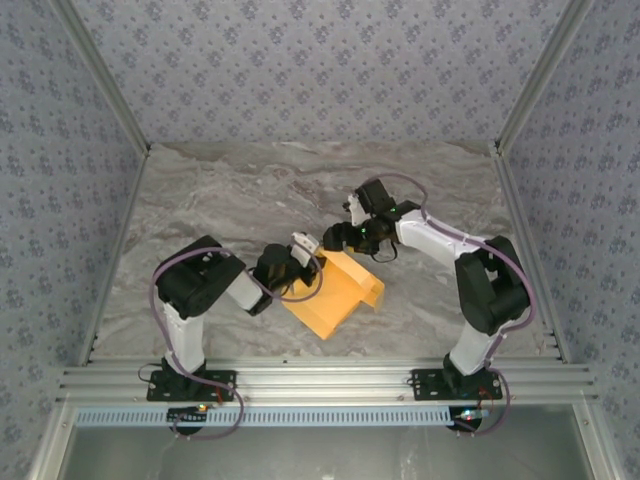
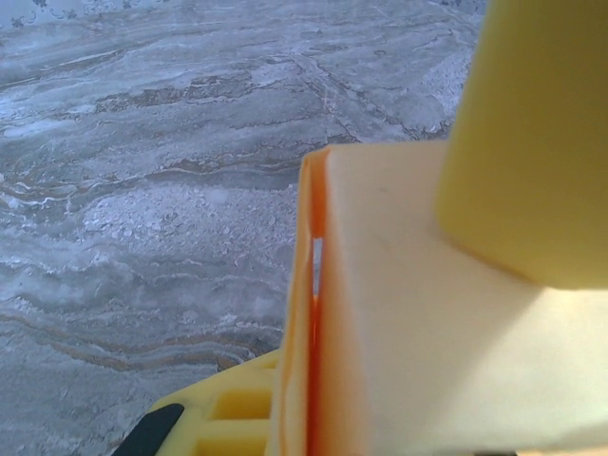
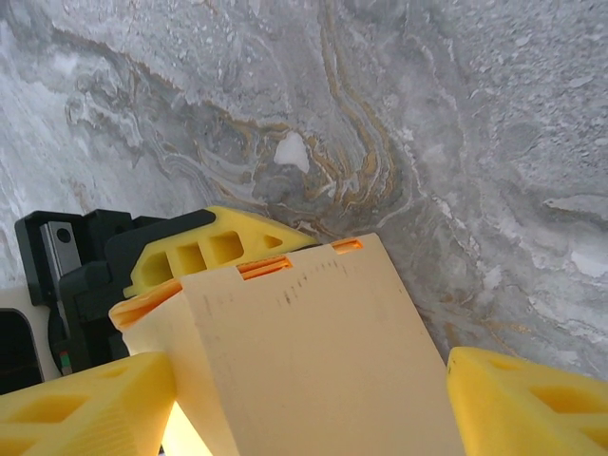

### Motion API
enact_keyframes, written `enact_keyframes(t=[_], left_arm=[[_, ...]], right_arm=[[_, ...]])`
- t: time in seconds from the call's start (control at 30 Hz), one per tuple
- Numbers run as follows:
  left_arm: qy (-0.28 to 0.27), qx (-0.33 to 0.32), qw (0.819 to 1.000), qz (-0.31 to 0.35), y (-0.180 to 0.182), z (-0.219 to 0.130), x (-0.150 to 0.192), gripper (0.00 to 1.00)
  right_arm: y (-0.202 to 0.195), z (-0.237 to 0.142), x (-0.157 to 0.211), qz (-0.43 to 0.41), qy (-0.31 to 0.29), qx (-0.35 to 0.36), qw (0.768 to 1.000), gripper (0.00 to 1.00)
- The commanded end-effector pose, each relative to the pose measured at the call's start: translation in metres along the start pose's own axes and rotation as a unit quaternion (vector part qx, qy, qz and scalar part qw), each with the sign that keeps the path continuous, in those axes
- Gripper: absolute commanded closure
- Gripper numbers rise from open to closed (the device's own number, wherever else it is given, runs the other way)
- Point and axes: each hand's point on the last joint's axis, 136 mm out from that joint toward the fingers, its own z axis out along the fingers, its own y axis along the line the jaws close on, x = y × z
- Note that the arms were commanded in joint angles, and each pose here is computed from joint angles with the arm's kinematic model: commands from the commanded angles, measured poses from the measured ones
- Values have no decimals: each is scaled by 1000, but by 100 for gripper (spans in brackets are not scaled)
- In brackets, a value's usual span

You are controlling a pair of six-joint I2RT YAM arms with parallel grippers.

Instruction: Fold the paper box

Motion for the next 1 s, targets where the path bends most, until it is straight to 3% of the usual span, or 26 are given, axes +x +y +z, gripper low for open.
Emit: enact_keyframes(t=[0.0,0.3,0.4,0.6,0.77,0.97], left_arm=[[7,-18,1000,-4,8,10,5,92],[8,1,1000,-18,0,2,10,74],[6,0,1000,-14,0,-7,9,66],[5,23,1000,-1,-10,-22,7,59],[1,12,1000,7,-5,-13,6,62],[-10,-33,999,14,10,4,-1,79]], right_arm=[[-27,18,39,44,60,45,996,25],[-44,21,38,61,59,44,995,43],[-42,18,37,48,52,40,997,44],[-34,9,32,15,30,29,999,45],[-32,6,33,21,23,24,999,46],[-29,10,38,65,2,29,997,46]])
